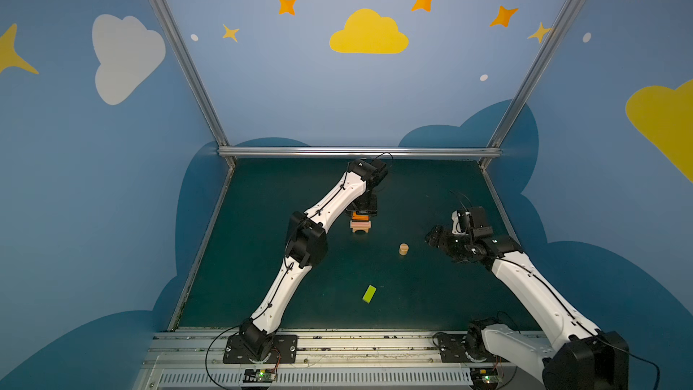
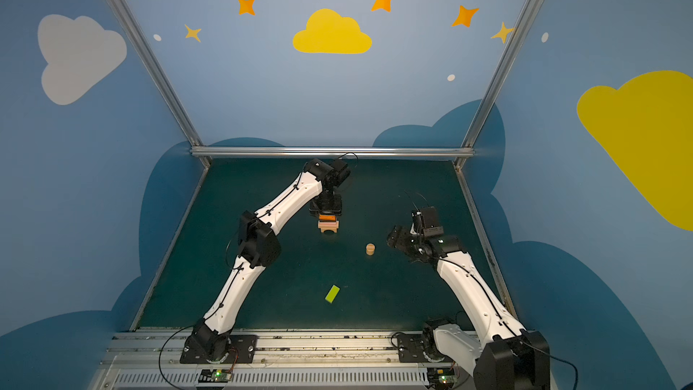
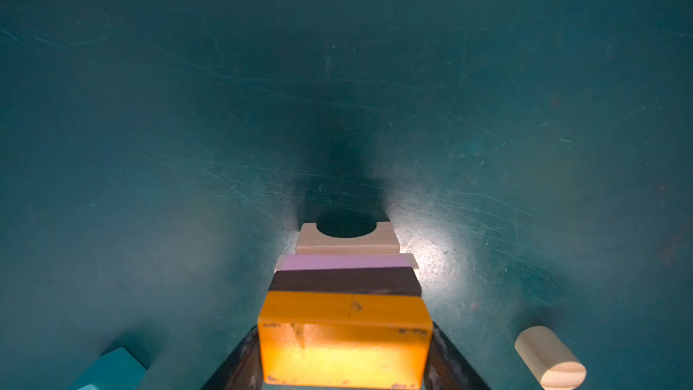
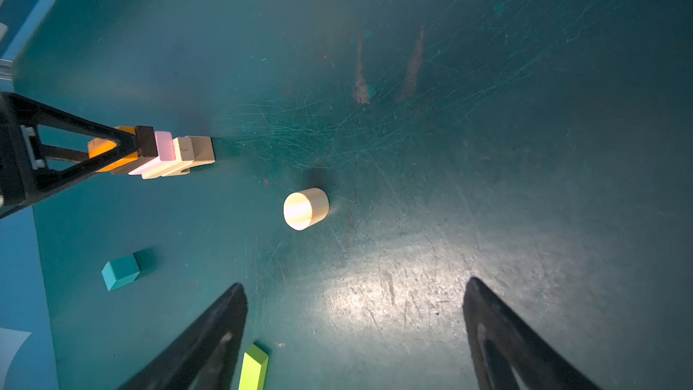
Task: Build the wood block tower
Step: 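Lower the orange block with the left gripper onto the dark brown block, then open the left gripper and raise it off the orange block, then move the left gripper toward the teal cube while the right nears the lime-green block, then lower the right gripper around the lime-green block and close on it, then lift the lime-green block with the right gripper and carry it over the stack, then lower the lime-green block with the right gripper onto the orange block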
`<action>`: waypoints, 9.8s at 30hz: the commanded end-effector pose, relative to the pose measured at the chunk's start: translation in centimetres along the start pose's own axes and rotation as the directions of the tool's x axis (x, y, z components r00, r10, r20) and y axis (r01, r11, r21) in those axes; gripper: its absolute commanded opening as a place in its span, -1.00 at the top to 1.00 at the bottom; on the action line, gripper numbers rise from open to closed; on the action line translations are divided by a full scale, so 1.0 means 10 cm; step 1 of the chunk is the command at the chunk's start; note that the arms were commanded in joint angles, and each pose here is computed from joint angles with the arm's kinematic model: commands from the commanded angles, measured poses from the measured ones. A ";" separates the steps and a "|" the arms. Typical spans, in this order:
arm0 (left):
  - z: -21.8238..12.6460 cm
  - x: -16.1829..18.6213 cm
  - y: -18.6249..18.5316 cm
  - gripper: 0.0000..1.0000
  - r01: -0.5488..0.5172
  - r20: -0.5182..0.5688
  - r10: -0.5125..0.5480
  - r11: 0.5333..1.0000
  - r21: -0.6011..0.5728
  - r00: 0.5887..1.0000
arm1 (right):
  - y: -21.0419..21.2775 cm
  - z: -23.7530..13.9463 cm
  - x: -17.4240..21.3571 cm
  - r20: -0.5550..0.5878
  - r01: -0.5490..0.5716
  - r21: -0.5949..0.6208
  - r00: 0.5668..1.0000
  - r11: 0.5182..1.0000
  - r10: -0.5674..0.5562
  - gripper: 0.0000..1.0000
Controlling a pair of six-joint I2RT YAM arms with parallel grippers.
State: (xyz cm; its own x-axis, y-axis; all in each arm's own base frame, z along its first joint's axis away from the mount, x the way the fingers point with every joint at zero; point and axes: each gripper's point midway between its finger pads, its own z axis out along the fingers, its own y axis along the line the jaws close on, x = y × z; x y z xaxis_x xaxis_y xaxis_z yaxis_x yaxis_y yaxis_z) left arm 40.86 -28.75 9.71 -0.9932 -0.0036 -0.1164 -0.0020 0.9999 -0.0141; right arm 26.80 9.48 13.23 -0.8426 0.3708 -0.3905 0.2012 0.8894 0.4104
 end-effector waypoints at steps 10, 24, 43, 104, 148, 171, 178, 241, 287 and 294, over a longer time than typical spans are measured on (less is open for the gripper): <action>0.00 -0.03 0.01 -0.32 0.015 0.001 -0.015 1.000 -0.001 1.000 | -0.01 0.01 0.01 0.000 0.001 -0.006 1.000 1.000 -0.001 -0.77; -0.02 0.00 0.00 -0.36 0.034 -0.009 -0.034 0.999 0.009 0.999 | -0.02 0.01 0.02 0.002 -0.001 -0.010 1.000 1.000 0.001 -0.77; -0.03 0.01 0.01 -0.38 0.040 -0.011 -0.040 0.999 0.008 0.999 | -0.03 0.00 0.02 0.004 -0.007 -0.013 1.000 1.000 0.007 -0.77; -2.08 1.07 1.33 -0.63 -0.130 0.665 -0.063 0.963 0.237 0.744 | 1.09 -0.38 0.88 -0.246 0.667 -0.260 0.653 0.698 -0.716 -0.63; -1.86 1.49 2.01 -0.78 0.043 0.686 -0.167 0.980 0.195 0.708 | 1.19 0.71 2.30 -0.385 0.889 -0.361 0.132 0.280 -0.913 -0.56; -1.80 1.46 1.98 -0.78 0.044 0.672 -0.167 0.980 0.196 0.721 | 1.08 0.81 2.35 -0.402 0.889 -0.340 0.156 0.305 -0.902 -0.24; -1.81 1.46 1.99 -0.78 0.044 0.672 -0.165 0.980 0.194 0.722 | 1.06 0.81 2.35 -0.408 0.894 -0.328 0.158 0.306 -0.899 -0.17; -1.45 1.22 2.47 -0.79 0.247 0.577 -0.379 0.923 0.296 0.723 | 2.35 0.89 0.19 -0.387 0.492 0.089 0.818 0.866 -0.425 0.10; -1.38 1.19 2.49 -0.79 0.264 0.562 -0.415 0.905 0.332 0.716 | 2.42 1.24 0.00 -0.317 0.368 0.164 0.898 0.915 -0.304 0.18; -1.37 1.19 2.49 -0.80 0.264 0.561 -0.415 0.905 0.334 0.716 | 2.40 1.24 -0.02 -0.311 0.367 0.179 0.901 0.913 -0.302 0.17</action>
State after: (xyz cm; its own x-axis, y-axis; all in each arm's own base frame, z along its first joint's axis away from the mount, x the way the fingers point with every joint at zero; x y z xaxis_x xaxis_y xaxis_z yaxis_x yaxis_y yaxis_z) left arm 27.42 -3.73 22.04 -0.6443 -0.4171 -0.6410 -0.2184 0.9036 -0.3685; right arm 37.79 34.53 13.14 -0.9747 -0.0360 -0.2207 -0.0609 0.9924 0.1070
